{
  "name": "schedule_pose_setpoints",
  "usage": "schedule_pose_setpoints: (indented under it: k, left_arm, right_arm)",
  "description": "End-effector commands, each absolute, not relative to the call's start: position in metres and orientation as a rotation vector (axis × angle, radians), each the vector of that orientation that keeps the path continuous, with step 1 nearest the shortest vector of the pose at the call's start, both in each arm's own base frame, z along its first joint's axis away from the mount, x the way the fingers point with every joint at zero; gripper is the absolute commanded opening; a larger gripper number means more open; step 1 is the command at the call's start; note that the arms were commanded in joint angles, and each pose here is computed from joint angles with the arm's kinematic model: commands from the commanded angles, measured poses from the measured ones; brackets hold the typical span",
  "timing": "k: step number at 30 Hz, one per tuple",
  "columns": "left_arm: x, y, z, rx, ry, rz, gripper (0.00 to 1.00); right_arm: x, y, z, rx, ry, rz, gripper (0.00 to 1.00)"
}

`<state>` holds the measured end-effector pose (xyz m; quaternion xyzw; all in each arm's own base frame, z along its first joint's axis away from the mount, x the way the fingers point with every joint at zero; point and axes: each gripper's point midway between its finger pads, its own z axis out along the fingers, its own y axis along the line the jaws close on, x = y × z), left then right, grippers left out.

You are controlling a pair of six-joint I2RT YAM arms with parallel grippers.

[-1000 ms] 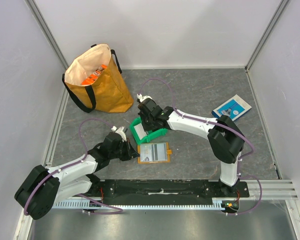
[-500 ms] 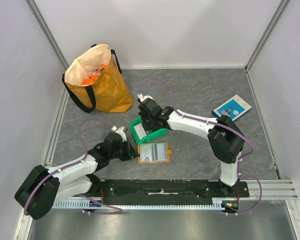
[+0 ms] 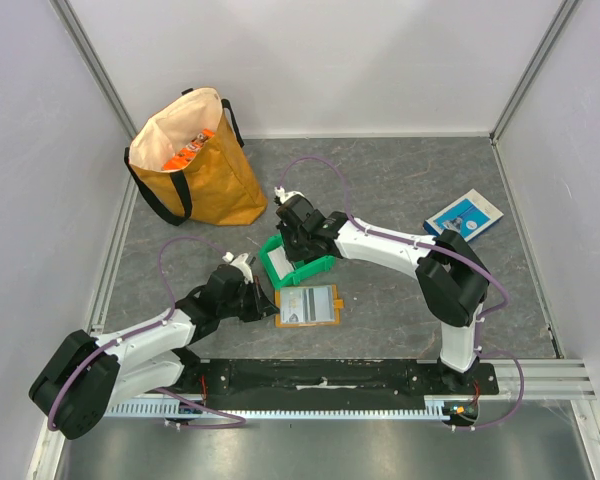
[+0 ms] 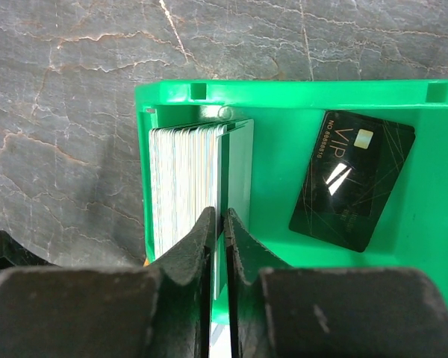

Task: Put the credit cards into the card holder
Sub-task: Pick up the credit card from the storage box.

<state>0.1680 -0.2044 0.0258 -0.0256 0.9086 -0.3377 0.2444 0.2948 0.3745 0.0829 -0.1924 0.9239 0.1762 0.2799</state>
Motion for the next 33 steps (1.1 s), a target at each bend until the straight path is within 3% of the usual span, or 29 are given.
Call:
schedule_pose_setpoints:
  k: [1, 2, 3, 10, 19, 24, 29, 31, 33]
  left_arm:
    - [0.178, -0.208, 0.036, -0.020, 2.415, -0.927, 0.02]
    - [0.178, -0.208, 0.036, -0.018, 2.415, -0.927, 0.02]
    - [0.178, -0.208, 0.036, -0.019, 2.415, -0.928, 0.02]
    - [0.178, -0.208, 0.036, -0.017, 2.417, -0.927, 0.02]
    - [0.179, -0.208, 0.037, -0.015, 2.415, -0.927, 0.02]
    - [0.179, -0.208, 0.037, -0.018, 2.413, -0.927, 0.02]
    - [0.179, -0.209, 0.036, -0.013, 2.417, -0.927, 0.02]
    - [0.178, -0.208, 0.036, -0.013, 2.417, -0.927, 0.02]
    - [0.178, -0.208, 0.036, -0.017, 2.417, -0.927, 0.02]
  right_arm:
    - [0.299, 0.389, 0.113, -0.498, 2.424, 0.562, 0.14]
    - [0.298, 0.389, 0.112, -0.500, 2.425, 0.561, 0.02]
    - [0.300, 0.388, 0.113, -0.497, 2.422, 0.556, 0.00]
    - [0.310, 0.376, 0.115, -0.458, 2.401, 0.484, 0.02]
    - [0.302, 0.393, 0.114, -0.495, 2.427, 0.618, 0.12]
    - [0.302, 0.395, 0.119, -0.489, 2.416, 0.629, 0.12]
    - [0.305, 0.389, 0.115, -0.475, 2.415, 0.584, 0.06]
    - [0.305, 0.388, 0.111, -0.476, 2.424, 0.575, 0.14]
    - [0.305, 0.389, 0.110, -0.471, 2.421, 0.579, 0.37]
